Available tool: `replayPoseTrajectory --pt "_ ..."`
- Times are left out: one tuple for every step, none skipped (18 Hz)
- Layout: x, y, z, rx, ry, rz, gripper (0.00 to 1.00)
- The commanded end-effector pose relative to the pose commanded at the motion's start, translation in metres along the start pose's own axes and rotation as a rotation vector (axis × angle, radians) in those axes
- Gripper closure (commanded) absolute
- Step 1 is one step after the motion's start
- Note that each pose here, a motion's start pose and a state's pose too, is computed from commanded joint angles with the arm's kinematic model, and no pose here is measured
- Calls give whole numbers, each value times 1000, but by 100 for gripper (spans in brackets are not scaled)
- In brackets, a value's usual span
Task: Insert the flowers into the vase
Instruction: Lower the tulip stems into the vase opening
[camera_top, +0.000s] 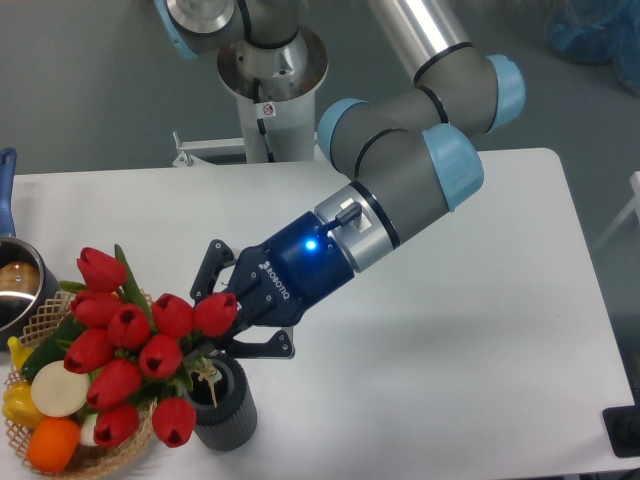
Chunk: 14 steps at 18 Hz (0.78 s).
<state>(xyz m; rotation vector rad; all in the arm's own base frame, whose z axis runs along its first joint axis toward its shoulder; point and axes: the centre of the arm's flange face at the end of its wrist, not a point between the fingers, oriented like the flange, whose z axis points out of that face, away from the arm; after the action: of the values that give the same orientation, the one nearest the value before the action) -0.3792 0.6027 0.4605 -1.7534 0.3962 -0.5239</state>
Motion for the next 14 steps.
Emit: replayPoseTrajectory --pt "0 2 1 0 1 2 88" --pt "0 4 2 -1 -1 8 87" --pt "1 6 2 0 -2 15 87" --pt "0 9 4 0 0 11 87" --pt "0 12 5 -1 3 7 87" --pt "-1 14 6 -2 3 4 87" --pt "-1 16 6 -2 3 2 87" --pt "-1 19 7 -3 5 -5 87" --pt "0 24 8 -4 6 -9 87" --pt "1 28 8 -5 8 -5 87" --pt "2 33 11 -6 13 8 87" --pt "5 40 16 -9 22 15 87" --pt "6 46 17 -10 25 13 87" --pt "7 52 18 -12 27 14 85"
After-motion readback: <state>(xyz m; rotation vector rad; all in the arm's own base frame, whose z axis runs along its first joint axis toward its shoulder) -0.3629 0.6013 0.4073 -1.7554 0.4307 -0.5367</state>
